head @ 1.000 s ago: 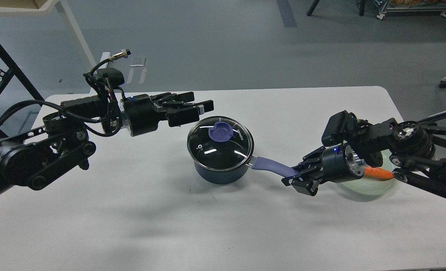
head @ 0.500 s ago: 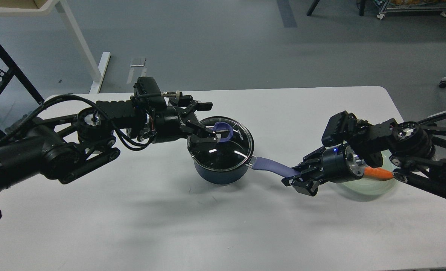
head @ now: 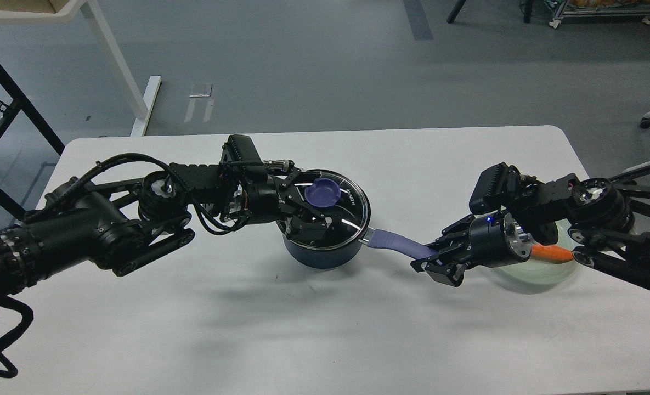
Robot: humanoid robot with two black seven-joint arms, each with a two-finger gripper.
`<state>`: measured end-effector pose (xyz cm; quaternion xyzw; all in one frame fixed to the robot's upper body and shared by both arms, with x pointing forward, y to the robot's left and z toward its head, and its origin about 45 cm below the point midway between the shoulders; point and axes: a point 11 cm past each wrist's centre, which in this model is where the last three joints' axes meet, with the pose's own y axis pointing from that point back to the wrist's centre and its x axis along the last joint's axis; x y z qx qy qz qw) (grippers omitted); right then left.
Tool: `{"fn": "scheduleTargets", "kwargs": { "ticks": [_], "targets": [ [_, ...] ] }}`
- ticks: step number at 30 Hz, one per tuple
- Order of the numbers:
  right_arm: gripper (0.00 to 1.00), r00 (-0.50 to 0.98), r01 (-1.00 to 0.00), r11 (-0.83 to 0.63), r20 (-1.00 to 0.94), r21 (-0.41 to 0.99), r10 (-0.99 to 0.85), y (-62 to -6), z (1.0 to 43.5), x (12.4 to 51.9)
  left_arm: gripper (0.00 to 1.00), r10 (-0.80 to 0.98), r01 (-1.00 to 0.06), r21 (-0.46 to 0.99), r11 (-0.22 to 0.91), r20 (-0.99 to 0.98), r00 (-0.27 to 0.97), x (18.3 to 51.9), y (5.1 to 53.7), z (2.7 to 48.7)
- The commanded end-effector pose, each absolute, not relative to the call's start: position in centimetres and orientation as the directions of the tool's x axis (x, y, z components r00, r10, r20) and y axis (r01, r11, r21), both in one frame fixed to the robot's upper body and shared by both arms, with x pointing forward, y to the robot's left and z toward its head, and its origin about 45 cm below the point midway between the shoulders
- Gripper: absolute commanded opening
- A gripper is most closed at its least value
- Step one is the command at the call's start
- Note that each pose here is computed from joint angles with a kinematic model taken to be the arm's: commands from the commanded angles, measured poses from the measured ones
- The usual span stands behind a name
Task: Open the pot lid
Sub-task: 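Close the left gripper on the purple knob of the glass lid, then lift the glass lid off the pot and carry it toward the left arm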
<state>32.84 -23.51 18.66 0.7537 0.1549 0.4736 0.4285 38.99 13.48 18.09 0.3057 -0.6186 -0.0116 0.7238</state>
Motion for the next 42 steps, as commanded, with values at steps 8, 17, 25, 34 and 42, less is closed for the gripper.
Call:
{"fn": "scheduleTargets", "kwargs": {
  "ticks": [8,17,25,34,42],
  "targets": [
    [0.31,0.505,-0.169,-0.587,0.581,0.792,0.638,-23.4,18.5,32.7,0.59,-0.366,-0.387,0.414,0.824,0.91,0.193,39.6,13.1,18.1],
    [0.31,0.505,-0.169,-0.587,0.581,0.792,0.638,-23.4,18.5,32.7,0.41,-0.39,-0.37,0.429,0.824,0.904,0.178,39.3,12.9,17.5],
    [0.31,0.506,-0.17,-0.587,0.581,0.792,0.637,-23.5,18.6,32.7,0.38,-0.38,-0.388,0.391,0.835,0.919,0.108,41.0,12.5,21.1],
    [0.31,0.501,-0.177,-0.592,0.59,0.786,0.633,-23.5,18.7,32.8,0.39,-0.388,-0.492,0.365,0.79,0.92,0.06,42.9,18.7,26.4],
    [0.31,0.5,-0.178,-0.592,0.591,0.786,0.633,-23.5,18.7,32.9,0.4,-0.458,-0.603,0.391,0.695,0.888,0.048,39.0,31.8,22.9]
  ]
}}
